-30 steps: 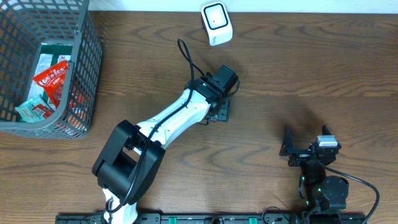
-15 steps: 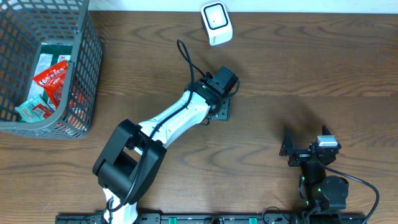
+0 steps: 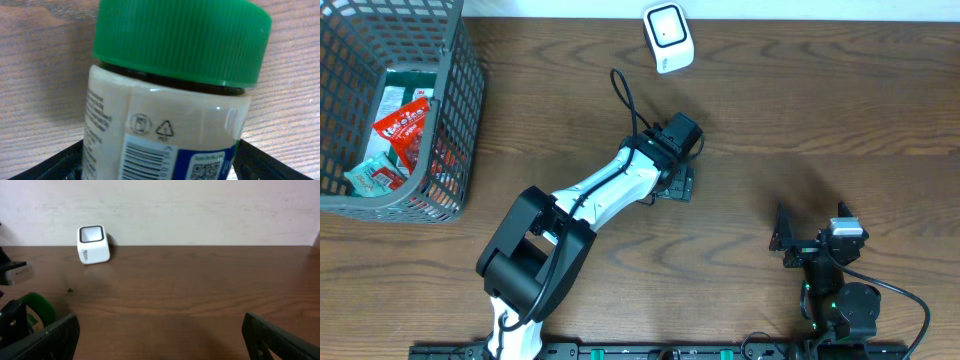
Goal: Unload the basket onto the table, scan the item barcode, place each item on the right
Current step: 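Hold the jar's barcode facing the scanner with the left gripper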
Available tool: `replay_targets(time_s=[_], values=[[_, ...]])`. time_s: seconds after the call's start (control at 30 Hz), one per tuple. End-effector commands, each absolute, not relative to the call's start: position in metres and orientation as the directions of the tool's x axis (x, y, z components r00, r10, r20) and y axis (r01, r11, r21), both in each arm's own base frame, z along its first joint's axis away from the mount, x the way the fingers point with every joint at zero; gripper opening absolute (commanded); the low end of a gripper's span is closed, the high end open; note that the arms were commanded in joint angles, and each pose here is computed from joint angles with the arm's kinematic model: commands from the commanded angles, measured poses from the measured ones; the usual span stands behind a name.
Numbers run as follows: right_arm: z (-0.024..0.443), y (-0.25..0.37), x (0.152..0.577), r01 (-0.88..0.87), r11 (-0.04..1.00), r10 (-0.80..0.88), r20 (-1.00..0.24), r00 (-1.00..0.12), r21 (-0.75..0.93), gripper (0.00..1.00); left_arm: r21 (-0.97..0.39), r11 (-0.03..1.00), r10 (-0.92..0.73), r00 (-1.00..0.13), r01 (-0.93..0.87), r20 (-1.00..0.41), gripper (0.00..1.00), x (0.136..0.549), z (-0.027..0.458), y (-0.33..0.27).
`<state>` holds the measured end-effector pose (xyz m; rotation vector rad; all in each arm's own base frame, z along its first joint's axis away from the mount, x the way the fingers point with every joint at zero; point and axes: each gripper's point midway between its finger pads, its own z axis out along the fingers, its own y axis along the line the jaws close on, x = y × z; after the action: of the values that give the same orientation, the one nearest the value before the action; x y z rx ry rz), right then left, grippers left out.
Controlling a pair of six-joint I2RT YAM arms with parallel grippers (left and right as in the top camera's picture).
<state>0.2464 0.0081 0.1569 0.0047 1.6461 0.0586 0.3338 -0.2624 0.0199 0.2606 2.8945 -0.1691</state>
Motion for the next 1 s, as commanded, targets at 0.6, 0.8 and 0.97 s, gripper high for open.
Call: replay_targets(time_s=[0.6, 0.8, 0.97], values=[[0.156, 0.007, 0.246, -0.029, 0.999, 0.034, -0.997, -0.076, 0.037, 0.99, 0.011, 0.926, 0.354, -0.858, 0.377, -0.372, 0.88, 0.361, 0.049, -0.262], [0.156, 0.007, 0.246, -0.029, 0.999, 0.034, -0.997, -0.076, 0.037, 0.99, 0.014, 0.928, 0.353, -0.866, 0.373, -0.354, 0.88, 0.358, 0.036, -0.260], [0.156, 0.007, 0.246, -0.029, 0.999, 0.034, -0.997, -0.076, 0.037, 0.99, -0.013, 0.925, 0.350, -0.864, 0.380, -0.361, 0.88, 0.358, 0.033, -0.266]])
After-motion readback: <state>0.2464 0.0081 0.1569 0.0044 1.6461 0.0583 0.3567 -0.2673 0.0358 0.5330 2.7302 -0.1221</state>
